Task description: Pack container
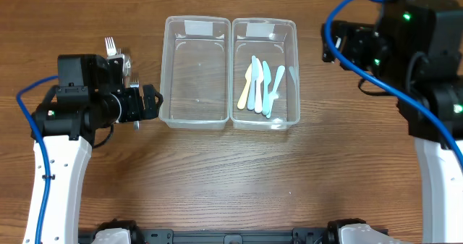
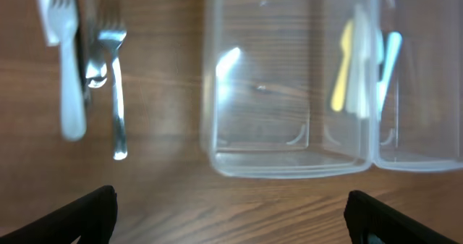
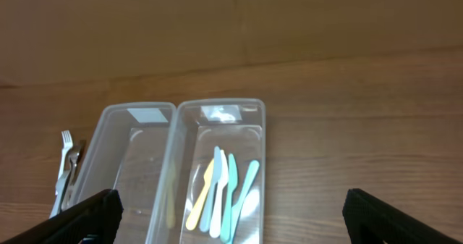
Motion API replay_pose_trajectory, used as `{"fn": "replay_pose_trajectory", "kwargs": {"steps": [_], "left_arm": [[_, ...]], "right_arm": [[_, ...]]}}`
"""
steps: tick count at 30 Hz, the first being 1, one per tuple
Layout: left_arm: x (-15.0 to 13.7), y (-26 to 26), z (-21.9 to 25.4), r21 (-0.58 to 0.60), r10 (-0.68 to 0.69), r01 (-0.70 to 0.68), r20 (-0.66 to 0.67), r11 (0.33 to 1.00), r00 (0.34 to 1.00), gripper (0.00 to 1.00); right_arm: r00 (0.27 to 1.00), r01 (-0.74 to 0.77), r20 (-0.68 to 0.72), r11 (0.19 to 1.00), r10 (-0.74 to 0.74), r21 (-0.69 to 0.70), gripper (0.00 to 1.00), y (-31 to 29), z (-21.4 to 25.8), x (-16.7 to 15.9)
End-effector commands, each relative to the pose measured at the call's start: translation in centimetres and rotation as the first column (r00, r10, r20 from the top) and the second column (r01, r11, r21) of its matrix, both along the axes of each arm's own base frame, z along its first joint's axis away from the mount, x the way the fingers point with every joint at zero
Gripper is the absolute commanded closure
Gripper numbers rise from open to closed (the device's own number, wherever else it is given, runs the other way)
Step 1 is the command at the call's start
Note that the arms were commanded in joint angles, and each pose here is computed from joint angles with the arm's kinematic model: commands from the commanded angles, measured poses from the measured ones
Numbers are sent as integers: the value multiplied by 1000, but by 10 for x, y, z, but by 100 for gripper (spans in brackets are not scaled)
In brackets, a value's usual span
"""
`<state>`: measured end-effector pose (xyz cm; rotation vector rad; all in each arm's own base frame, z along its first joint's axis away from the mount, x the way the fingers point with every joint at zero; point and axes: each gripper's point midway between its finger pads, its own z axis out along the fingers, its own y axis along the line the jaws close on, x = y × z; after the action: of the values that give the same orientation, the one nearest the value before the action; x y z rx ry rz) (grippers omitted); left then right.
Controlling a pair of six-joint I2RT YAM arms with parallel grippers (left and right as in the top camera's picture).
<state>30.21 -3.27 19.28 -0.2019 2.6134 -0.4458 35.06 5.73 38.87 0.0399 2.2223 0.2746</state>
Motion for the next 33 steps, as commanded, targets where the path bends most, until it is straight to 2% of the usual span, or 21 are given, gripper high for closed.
{"fn": "replay_pose_trajectory", "kwargs": {"steps": [1, 4, 8, 11, 16, 18, 21, 27, 33], "left_arm": [[-1, 51, 0, 143, 329, -321, -36, 936, 943, 0], [0, 69, 13, 186, 375, -368, -1, 911, 927, 0], [12, 88, 39, 234, 341, -336, 20, 912, 940, 0], [23, 100, 39, 261, 330, -316, -11, 912, 944, 0], [50, 119, -2, 283, 345, -296, -145, 912, 927, 2], [60, 122, -24, 293, 329, -266, -192, 918, 924, 5], [72, 125, -52, 307, 282, -204, -239, 930, 929, 17], [95, 130, -89, 309, 277, -193, -256, 931, 926, 14], [96, 130, -126, 310, 242, -137, -331, 941, 912, 21]], "right_arm": [[997, 56, -42, 998, -58, -37, 0, -16, -11, 2], [993, 72, -85, 996, -76, -59, 0, -20, -22, 1], [991, 70, -107, 996, -76, -62, 0, -19, -29, 5], [991, 70, -109, 996, -76, -63, 0, -19, -30, 6], [991, 70, -109, 996, -76, -63, 0, -19, -30, 6], [991, 70, -109, 996, -76, -63, 0, -19, -30, 6], [991, 70, -109, 996, -76, -63, 0, -19, -30, 6], [991, 70, -109, 996, -76, -63, 0, -19, -30, 6], [991, 70, -109, 996, -76, -63, 0, -19, -30, 6]]}}
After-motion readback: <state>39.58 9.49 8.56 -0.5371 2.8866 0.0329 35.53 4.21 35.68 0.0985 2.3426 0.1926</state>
